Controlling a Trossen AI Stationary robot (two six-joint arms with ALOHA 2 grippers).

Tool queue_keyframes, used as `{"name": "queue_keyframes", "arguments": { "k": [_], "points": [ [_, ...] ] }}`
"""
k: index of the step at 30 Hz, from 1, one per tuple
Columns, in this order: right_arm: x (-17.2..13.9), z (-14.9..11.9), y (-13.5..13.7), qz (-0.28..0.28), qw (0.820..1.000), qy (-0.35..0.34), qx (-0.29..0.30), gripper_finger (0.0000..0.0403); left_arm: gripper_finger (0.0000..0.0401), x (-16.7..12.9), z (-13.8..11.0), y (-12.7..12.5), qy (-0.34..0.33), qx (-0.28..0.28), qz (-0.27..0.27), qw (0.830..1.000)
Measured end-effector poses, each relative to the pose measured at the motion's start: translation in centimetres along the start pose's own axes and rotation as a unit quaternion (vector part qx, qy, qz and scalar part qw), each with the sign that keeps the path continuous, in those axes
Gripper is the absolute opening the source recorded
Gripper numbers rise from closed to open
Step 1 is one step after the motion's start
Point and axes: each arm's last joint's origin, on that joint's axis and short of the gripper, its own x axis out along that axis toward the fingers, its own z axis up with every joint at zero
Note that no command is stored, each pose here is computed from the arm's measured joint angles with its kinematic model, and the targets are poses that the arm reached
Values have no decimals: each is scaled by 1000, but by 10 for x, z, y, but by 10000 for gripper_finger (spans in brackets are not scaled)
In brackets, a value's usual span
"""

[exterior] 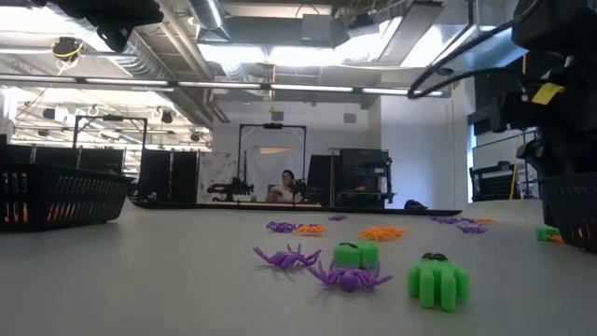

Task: Sort Halloween decoration
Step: Put the green skeleton toy into the bottom right black basket

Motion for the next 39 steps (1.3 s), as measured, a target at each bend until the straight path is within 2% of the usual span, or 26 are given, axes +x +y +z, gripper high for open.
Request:
{"name": "queue_keyframes", "arguments": {
  "k": [11,14,19,21,27,31,36,39],
  "points": [
    [19,2,2,-34,999,24,-6,152,52,0,0,0,0,0,0,1000],
    [20,4,0,-37,999,23,0,118,52,0,0,0,0,0,0,1000],
    [15,9,-2,-56,998,-3,6,29,52,0,0,0,0,0,0,1000],
    [11,11,-2,-68,998,-9,4,13,52,0,0,0,0,0,0,1000],
    [-6,24,4,-75,997,-29,3,31,52,0,0,0,0,0,0,1000],
    [-25,36,12,-61,998,-30,5,11,52,0,0,0,0,0,0,1000],
    [-49,52,29,27,999,-20,22,22,52,0,0,0,0,0,0,1000],
    [-59,50,43,63,998,-16,12,28,52,0,0,0,0,0,0,1000]
  ]
}}
